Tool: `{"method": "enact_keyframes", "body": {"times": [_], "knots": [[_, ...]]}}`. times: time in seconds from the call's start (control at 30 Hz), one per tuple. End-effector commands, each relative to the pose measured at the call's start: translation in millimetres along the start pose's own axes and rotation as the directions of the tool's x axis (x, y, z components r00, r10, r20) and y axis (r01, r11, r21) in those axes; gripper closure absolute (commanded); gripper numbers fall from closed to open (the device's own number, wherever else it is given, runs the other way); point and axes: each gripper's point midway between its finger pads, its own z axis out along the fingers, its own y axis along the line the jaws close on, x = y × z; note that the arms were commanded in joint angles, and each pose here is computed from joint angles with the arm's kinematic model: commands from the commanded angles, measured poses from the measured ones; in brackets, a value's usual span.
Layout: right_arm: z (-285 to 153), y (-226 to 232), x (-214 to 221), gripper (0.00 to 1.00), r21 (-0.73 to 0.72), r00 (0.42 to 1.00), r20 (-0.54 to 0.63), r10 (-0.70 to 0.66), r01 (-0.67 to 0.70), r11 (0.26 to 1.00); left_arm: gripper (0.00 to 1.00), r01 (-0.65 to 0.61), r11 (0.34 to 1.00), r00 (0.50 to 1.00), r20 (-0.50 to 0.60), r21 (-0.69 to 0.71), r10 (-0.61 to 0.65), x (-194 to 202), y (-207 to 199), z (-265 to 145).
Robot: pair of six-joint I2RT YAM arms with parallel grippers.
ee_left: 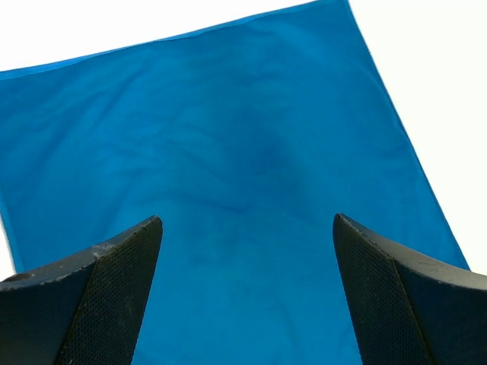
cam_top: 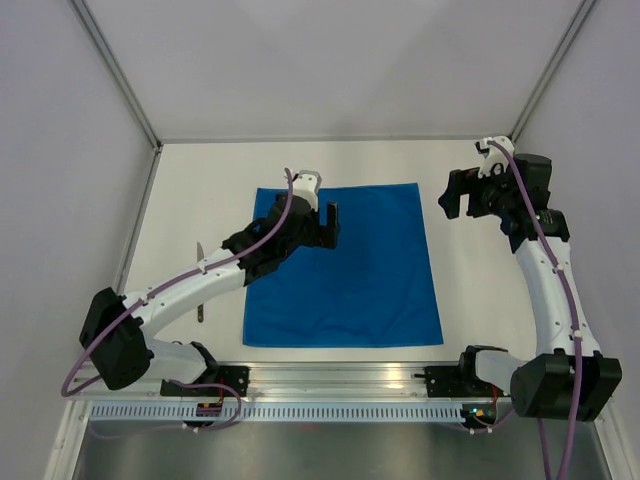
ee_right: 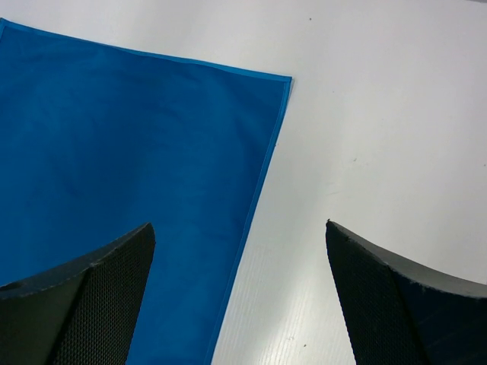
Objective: Fold the napkin, place the utensils inside, and roll it up
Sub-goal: Fold the napkin
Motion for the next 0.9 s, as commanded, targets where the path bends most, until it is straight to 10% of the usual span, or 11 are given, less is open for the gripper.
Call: {"method": "enact_keyframes", "body": {"times": [0.0, 0.87], "knots": [[-4.2, -3.3, -15.0, 0.02, 0.023, 1.0, 0.012, 0.018, -0.018, 1.0, 0.06, -0.051, 0.998, 0.997, 0.053, 0.046, 0.048, -18.4, -30.1, 0.8], [1.3, -5.7, -12.3, 0.02, 0.029, 0.997, -0.014, 0.071, -0.071, 0.997, 0.34, -0.285, 0.854, 0.91, -0.158, 0.436, 0.384, 188.9, -286.1, 35.3]]}}
